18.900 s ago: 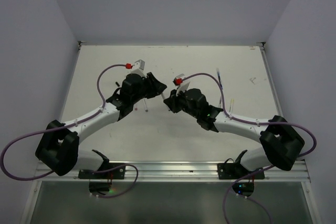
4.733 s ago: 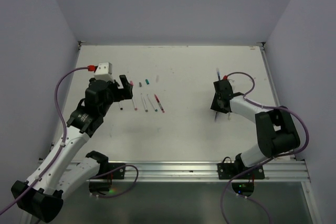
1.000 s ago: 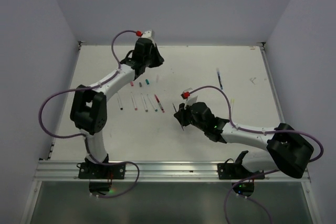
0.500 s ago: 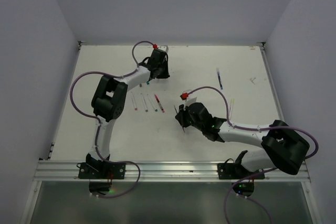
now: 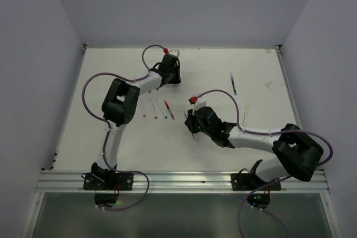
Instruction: Open the pen caps
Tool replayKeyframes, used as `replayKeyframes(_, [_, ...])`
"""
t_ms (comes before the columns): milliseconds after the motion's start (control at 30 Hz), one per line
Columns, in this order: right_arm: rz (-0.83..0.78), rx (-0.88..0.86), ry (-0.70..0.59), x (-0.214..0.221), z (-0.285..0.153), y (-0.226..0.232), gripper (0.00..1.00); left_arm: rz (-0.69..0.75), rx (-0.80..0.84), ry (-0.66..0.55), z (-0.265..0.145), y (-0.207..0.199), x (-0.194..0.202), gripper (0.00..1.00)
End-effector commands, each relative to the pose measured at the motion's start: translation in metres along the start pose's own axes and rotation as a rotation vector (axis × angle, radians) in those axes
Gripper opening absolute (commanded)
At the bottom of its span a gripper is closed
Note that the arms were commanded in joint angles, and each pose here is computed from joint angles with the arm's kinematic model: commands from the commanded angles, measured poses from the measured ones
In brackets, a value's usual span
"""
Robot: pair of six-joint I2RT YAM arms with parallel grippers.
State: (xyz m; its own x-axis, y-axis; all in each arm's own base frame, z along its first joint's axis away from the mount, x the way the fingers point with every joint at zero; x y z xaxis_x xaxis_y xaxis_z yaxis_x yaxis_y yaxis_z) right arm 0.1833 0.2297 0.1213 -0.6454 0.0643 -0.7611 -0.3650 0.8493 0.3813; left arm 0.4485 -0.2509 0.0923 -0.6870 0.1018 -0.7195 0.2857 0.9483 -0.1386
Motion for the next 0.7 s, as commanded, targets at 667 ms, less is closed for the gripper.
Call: replayKeyframes(667, [0.099, 0.239, 0.01, -0.059, 0.091, -0.001, 0.02, -0.083, -0.006, -0.37, -0.157, -0.004, -0.088, 0.47])
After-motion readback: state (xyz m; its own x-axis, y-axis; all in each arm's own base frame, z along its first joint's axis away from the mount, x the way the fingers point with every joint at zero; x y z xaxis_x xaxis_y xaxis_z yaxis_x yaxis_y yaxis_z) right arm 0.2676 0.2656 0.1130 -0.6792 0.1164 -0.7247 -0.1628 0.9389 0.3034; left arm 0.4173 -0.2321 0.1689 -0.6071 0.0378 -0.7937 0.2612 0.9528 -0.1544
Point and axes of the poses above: each gripper's point midway between its finger pads, its own z axis out along the fingers, its own y axis along the line the jaws close on, x = y × z, the point moved 10 cm from there along -z, back along the fingers, and after that the axes turned 10 degrees about z, right-handed, at the moved point
